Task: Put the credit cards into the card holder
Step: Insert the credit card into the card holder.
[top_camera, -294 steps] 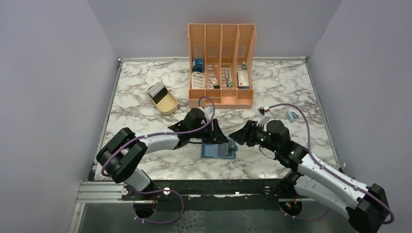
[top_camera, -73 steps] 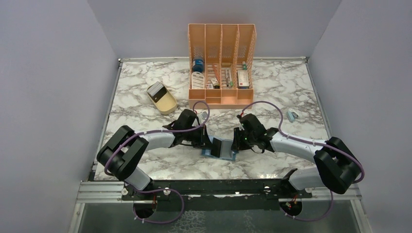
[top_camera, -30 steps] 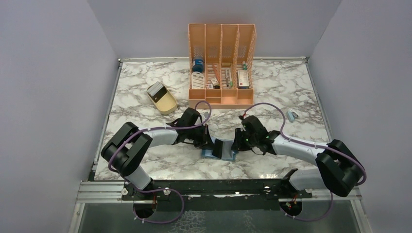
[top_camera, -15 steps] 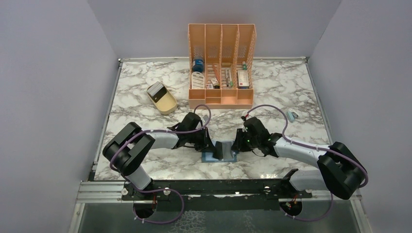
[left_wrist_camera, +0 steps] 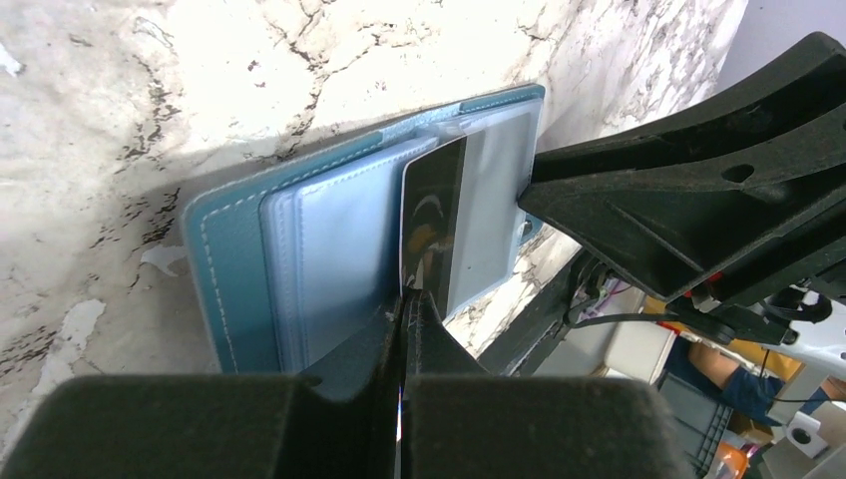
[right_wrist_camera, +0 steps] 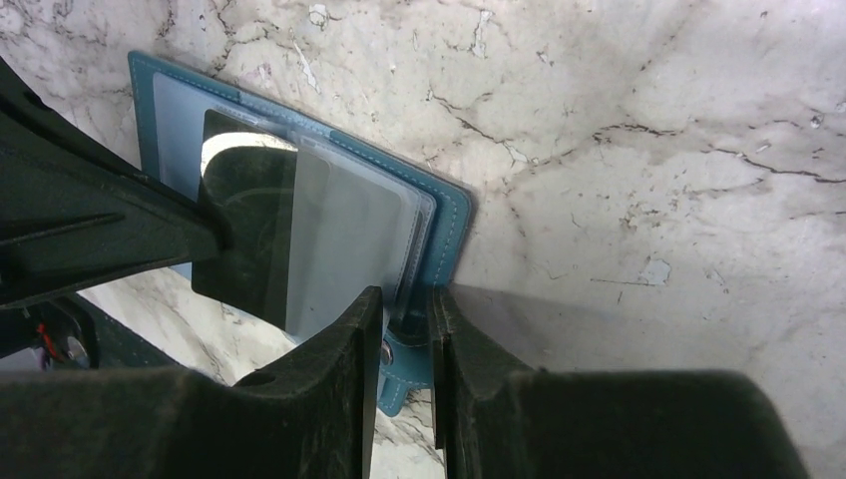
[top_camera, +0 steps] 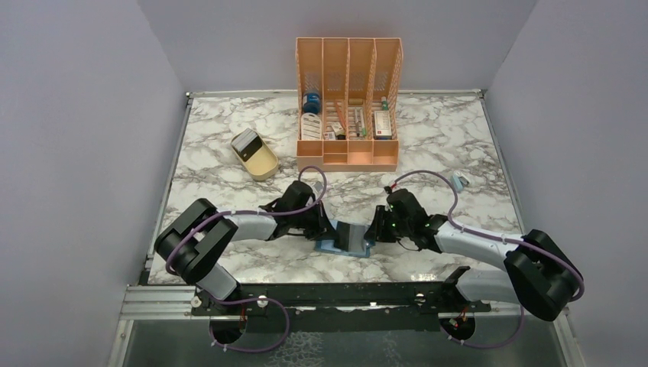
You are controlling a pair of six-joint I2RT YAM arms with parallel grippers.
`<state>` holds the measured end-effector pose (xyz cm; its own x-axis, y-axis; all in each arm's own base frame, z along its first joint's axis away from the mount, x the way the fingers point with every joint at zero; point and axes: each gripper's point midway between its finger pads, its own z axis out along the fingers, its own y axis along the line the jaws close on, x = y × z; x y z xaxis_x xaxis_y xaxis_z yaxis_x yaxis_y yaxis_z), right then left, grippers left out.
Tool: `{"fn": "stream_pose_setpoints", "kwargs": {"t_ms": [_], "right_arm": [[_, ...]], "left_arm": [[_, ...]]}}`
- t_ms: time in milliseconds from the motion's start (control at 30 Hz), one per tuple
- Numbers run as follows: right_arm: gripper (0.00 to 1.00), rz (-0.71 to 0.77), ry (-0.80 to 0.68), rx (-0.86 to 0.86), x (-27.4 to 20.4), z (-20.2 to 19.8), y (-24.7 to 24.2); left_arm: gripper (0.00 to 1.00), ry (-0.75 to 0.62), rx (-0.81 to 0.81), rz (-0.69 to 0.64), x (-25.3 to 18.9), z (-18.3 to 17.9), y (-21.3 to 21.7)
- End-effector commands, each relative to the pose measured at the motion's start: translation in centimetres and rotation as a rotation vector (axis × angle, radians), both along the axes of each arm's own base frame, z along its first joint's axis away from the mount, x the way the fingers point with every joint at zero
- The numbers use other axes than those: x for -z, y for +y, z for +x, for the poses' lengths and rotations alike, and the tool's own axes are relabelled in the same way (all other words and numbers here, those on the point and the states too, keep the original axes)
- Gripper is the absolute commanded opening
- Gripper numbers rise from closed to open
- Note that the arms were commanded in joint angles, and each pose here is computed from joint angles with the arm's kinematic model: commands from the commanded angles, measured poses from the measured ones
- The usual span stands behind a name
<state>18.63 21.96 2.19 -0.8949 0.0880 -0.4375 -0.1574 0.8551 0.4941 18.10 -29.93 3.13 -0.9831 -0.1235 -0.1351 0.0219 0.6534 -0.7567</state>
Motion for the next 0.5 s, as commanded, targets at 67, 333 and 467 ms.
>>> {"fn": "stream_pose_setpoints", "kwargs": {"t_ms": [67,333,467], "right_arm": [[0.23,0.005,0.092,0.005,1.2,-2.3,-0.5],[0.23,0.024,0.097,0.017,1.0,-2.2,-0.2],[0.23,0.034,0.087,0.030,0.6,-1.9,0.0]], "left_arm": [[0.00,-0.032,-0.060,0.042,0.7,0.7,0.6],[0.00,-0.035,0.028,0.015,0.7,-0.6,-0.9],[0.00,-0.021,0.039,0.014,0.8,-1.2,-1.1]]}}
